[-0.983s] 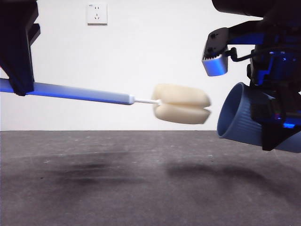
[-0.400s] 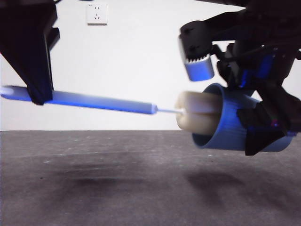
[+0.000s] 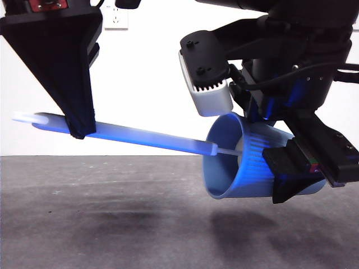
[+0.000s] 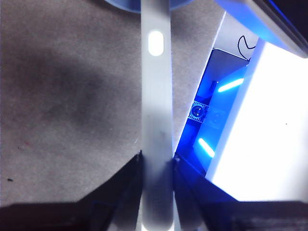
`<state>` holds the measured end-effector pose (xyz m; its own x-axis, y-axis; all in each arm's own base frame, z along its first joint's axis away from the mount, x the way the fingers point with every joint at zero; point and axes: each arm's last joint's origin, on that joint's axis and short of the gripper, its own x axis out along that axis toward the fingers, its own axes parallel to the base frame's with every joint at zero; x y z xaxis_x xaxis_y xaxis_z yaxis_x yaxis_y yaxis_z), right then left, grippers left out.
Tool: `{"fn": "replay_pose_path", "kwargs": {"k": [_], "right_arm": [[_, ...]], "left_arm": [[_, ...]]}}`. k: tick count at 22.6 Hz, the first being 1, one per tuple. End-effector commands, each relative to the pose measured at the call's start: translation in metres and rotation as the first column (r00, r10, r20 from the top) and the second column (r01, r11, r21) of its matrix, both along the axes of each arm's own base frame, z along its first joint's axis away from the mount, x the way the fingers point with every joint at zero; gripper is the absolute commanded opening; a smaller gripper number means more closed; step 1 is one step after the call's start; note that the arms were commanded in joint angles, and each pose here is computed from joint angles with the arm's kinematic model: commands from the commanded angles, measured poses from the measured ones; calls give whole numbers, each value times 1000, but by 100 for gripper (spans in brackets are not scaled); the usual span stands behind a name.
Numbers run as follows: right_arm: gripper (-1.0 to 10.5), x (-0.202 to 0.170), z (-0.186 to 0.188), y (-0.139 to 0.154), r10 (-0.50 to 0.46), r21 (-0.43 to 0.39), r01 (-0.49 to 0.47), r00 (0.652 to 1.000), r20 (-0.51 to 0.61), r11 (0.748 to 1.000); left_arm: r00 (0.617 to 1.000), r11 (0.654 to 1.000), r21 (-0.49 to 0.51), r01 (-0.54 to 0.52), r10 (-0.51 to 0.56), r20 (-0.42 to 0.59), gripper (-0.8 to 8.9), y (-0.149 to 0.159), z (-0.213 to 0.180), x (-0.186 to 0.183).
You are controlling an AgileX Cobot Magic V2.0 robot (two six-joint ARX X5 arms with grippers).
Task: Pick up the cup brush,pick up the cup,insert the brush into the cup,clean the cup,put the cup brush back,put the cup back to the fixed position on the table
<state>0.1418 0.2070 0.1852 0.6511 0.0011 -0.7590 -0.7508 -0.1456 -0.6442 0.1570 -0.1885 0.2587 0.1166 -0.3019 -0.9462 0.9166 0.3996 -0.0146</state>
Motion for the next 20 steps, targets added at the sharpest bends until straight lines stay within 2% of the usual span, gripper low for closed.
{"fn": "replay_pose_path", "kwargs": {"k": [1,7,11,20], "right_arm": [[-17,2,0,1,-25,-15,25,999,32,1000],[-17,5,-1,-4,-70,-29,72,996,45,997],[-17,9,-1,-8,-108,-28,110,993,38,994],[-17,10,-1,-9,-114,-22,115,993,40,993]], "left_arm": [[1000,999,28,-22,23,-17,-8,2,-2,-1],[999,988,149,-42,45,-16,-8,11,-4,-5],[998,984,169,-51,57,-28,-8,19,0,-8],[998,980,193,-52,59,-34,-8,24,3,-12]]}}
